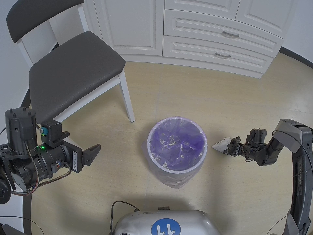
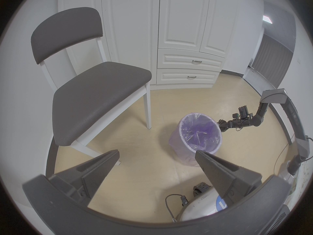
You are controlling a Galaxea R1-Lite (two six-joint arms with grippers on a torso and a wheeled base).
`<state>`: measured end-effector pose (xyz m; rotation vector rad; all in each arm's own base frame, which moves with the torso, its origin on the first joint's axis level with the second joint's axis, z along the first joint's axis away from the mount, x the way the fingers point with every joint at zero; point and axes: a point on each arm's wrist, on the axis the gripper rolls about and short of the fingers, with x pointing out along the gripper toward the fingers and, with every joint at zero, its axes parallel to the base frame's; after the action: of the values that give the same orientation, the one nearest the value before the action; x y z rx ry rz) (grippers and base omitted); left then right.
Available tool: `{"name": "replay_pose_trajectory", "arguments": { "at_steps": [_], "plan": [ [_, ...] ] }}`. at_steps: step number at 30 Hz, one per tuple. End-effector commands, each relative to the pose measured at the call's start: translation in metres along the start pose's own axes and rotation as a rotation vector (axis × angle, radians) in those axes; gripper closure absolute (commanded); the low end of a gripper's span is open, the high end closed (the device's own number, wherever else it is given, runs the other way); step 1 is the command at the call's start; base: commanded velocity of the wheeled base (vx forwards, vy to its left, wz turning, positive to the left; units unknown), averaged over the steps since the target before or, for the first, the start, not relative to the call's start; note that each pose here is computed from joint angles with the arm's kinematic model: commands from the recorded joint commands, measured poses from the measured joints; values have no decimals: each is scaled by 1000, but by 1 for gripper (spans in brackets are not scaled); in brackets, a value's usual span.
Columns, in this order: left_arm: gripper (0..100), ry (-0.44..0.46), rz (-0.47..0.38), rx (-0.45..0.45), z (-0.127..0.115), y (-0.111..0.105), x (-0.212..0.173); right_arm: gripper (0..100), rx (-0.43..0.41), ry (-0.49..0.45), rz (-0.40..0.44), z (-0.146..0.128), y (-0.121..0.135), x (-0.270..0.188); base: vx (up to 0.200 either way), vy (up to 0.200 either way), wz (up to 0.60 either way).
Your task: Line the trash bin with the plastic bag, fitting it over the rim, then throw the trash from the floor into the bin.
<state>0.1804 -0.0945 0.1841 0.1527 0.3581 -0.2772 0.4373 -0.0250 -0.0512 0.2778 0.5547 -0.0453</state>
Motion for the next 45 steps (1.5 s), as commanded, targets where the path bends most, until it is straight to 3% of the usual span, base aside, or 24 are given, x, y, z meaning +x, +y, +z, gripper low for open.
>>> {"name": "replay_pose_trajectory", "arguments": {
  "at_steps": [1,8,17,18,28,37,40,43,45],
  "plan": [
    [0,-4,0,0,-2,0,1,0,15,13,-5,-11,-4,14,0,0,0],
    [0,-7,1,1,-2,0,1,0,98,-26,9,-4,-1,23,0,0,0],
    [0,-18,1,-1,-1,0,-1,0,101,-24,7,-5,-2,23,0,0,0],
    [0,-18,2,-1,-1,0,-1,100,101,-22,8,-5,-2,23,0,0,0],
    [0,-6,31,-11,-5,5,-1,100,103,-5,1,-6,-2,16,0,0,0],
    [0,-32,29,4,-9,8,-16,100,70,-18,30,15,15,-29,0,0,0],
    [0,-49,31,18,-8,8,-16,100,-6,-5,16,16,16,-46,0,0,0],
    [0,-65,33,15,-8,8,-16,100,-158,23,-32,8,15,-66,0,0,0],
    [0,-77,35,12,-6,9,-16,100,-200,17,-55,7,18,-85,0,0,0]
  ]
}}
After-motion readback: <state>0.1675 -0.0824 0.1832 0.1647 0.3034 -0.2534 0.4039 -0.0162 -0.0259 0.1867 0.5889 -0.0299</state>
